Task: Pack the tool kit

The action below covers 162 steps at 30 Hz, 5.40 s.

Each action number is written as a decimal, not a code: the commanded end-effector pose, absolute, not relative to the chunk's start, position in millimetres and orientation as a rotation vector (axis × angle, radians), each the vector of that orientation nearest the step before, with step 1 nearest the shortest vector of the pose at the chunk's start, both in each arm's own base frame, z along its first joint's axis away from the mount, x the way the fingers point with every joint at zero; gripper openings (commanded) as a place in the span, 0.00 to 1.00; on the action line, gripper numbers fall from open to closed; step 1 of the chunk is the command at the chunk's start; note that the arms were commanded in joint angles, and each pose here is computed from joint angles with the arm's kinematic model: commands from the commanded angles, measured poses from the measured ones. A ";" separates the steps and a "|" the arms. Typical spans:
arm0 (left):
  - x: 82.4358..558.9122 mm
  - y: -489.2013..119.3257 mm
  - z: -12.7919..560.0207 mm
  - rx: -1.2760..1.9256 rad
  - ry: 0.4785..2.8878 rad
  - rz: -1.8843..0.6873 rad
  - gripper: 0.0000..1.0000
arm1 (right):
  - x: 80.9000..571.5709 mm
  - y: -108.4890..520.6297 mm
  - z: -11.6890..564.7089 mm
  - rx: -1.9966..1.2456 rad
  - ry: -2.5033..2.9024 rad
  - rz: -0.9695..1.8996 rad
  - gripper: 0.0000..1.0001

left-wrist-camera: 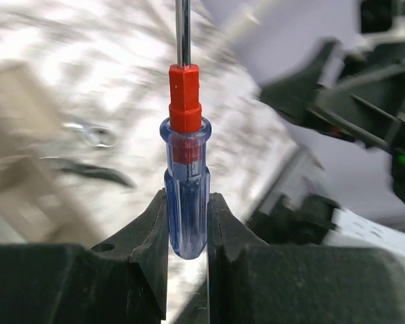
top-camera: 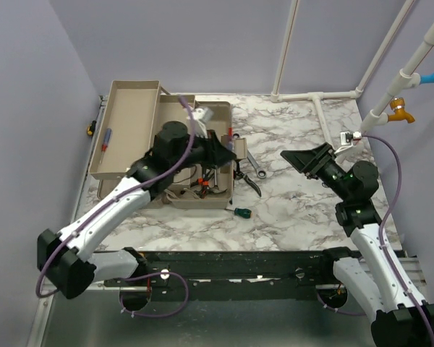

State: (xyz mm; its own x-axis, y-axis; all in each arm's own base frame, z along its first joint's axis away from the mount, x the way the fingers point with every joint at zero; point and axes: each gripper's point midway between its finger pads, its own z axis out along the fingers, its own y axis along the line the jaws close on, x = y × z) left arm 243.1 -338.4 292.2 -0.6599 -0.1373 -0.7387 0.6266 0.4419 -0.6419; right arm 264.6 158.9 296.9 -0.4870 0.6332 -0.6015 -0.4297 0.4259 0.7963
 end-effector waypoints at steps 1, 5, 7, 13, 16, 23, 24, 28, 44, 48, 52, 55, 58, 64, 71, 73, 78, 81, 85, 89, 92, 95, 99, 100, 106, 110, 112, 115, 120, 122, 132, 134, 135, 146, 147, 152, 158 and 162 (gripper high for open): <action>270.4 -223.0 296.2 0.332 2.014 -0.698 0.00 | 278.5 136.8 277.2 0.285 1.690 1.087 0.71; 286.8 -102.5 303.7 0.147 2.002 -0.042 0.00 | 284.4 135.7 257.7 0.316 1.765 1.058 0.71; 287.8 -50.9 308.6 0.061 1.992 0.218 0.00 | 285.5 138.6 249.9 0.308 1.799 1.067 0.71; 294.1 -9.2 299.0 -0.018 2.038 0.448 0.00 | 291.5 131.5 222.6 0.343 1.915 0.972 0.72; 299.4 2.3 284.5 -0.047 2.093 0.528 0.00 | 297.3 109.0 195.5 0.452 2.033 0.784 0.73; 313.7 10.3 270.7 -0.090 2.167 0.514 0.10 | 304.8 95.6 145.1 0.353 2.255 0.565 0.78; 313.8 8.2 271.4 -0.094 2.174 0.493 0.27 | 306.4 95.8 138.5 0.333 2.277 0.543 0.81; 310.2 -0.3 280.0 -0.108 2.166 0.405 0.73 | 308.4 120.0 116.2 0.205 2.370 0.511 0.85; 244.8 -37.8 338.0 -0.001 1.945 -0.045 0.99 | 222.4 249.7 87.9 -0.568 2.414 0.699 0.82; 230.6 -52.9 347.8 0.059 1.901 -0.166 0.99 | 215.6 251.5 70.9 -0.586 2.444 0.671 0.81; 222.5 -69.0 351.6 0.129 1.884 -0.264 0.99 | 207.7 258.4 51.4 -0.630 2.484 0.643 0.80; 218.6 -75.5 350.1 0.151 1.885 -0.306 0.99 | 205.3 262.7 44.3 -0.640 2.493 0.625 0.80; 218.0 -77.1 343.9 0.154 1.895 -0.316 0.99 | 205.3 262.5 34.7 -0.643 2.514 0.583 0.79; 221.1 -70.9 327.3 0.149 1.951 -0.262 0.98 | 200.2 260.5 18.4 -0.656 2.562 0.544 0.60; 214.4 -93.6 321.7 0.138 1.951 -0.433 0.93 | 192.3 250.9 45.9 -0.592 2.577 0.534 0.03; 211.6 -114.6 312.1 0.128 1.964 -0.584 0.90 | 187.6 247.6 61.5 -0.581 2.568 0.553 0.03; 200.9 -171.3 300.5 0.206 1.943 -0.990 0.90 | 171.6 253.2 108.0 -0.606 2.487 0.722 0.02; 199.6 -182.4 309.2 0.197 1.880 -1.083 0.91 | 162.5 261.9 133.9 -0.622 2.416 0.852 0.02; 198.4 -187.4 315.5 0.181 1.837 -1.136 0.93 | 157.1 271.5 158.5 -0.632 2.353 0.959 0.01; 199.8 -180.2 320.0 0.151 1.818 -1.092 0.95 | 162.7 282.2 181.0 -0.623 2.290 1.016 0.01; 199.1 -173.4 324.0 0.124 1.790 -1.059 0.96 | 181.1 289.8 198.7 -0.536 2.228 1.007 0.01; 198.6 -167.1 327.2 0.098 1.772 -1.029 0.96 | 198.9 299.5 216.2 -0.411 2.169 1.033 0.01; 197.3 -156.0 330.6 0.070 1.751 -0.967 0.98 | 218.1 319.3 233.2 -0.308 2.110 1.103 0.01; 196.9 -153.0 332.1 0.065 1.743 -0.950 0.99 | 222.2 324.2 233.8 -0.295 2.109 1.110 0.01; 197.1 -127.2 335.5 -0.006 1.725 -0.804 0.99 | 248.8 348.4 222.1 -0.273 2.163 1.068 0.81; 192.0 -109.1 336.3 -0.029 1.730 -0.701 0.99 | 264.3 330.0 219.9 -0.199 2.146 0.927 0.82; 189.0 -99.3 339.3 -0.044 1.731 -0.648 0.99 | 275.7 307.8 216.2 -0.119 2.137 0.787 0.82; 184.5 -89.4 342.2 -0.049 1.726 -0.595 0.99 | 287.6 268.7 204.1 0.005 2.160 0.543 0.81; 180.1 -88.1 342.8 -0.034 1.713 -0.592 0.99 | 288.0 213.7 184.0 0.063 2.183 0.228 0.81; 181.4 -88.7 340.7 -0.032 1.726 -0.588 0.99 | 283.9 201.9 173.3 0.035 2.208 0.177 0.81; 174.9 -74.3 343.7 -0.059 1.716 -0.523 0.99 | 280.9 174.9 148.4 0.049 2.271 0.211 0.75; 173.1 -67.4 344.8 -0.073 1.706 -0.491 0.99 | 276.5 200.2 154.1 -0.045 2.266 0.374 0.74; 172.0 -64.6 345.4 -0.076 1.704 -0.477 0.99 | 274.3 213.7 157.8 -0.087 2.262 0.456 0.74; 164.8 -35.6 347.1 -0.119 1.702 -0.320 0.99 | 281.3 310.4 145.7 -0.261 2.359 0.691 0.75; 164.3 -34.0 347.4 -0.121 1.701 -0.311 0.99 | 291.0 306.9 138.0 -0.207 2.375 0.623 0.73; 161.1 -26.0 346.7 -0.127 1.701 -0.268 0.99 | 315.7 282.0 110.6 -0.006 2.410 0.363 0.63; 165.4 -4.1 331.2 -0.187 1.766 -0.115 0.99 | 323.9 232.6 108.1 0.141 2.342 0.143 0.24; 170.2 2.9 324.4 -0.211 1.796 -0.054 0.99 | 326.4 201.9 107.6 0.204 2.351 0.145 0.01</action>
State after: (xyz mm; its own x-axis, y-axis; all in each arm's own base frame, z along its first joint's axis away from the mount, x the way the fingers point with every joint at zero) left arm 168.2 -14.6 332.3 -0.1867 -0.2150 -0.9586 -0.0158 0.9763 -0.2159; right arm 317.7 272.0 110.0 -0.7379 0.1531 -0.6573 -0.0508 0.9586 0.2803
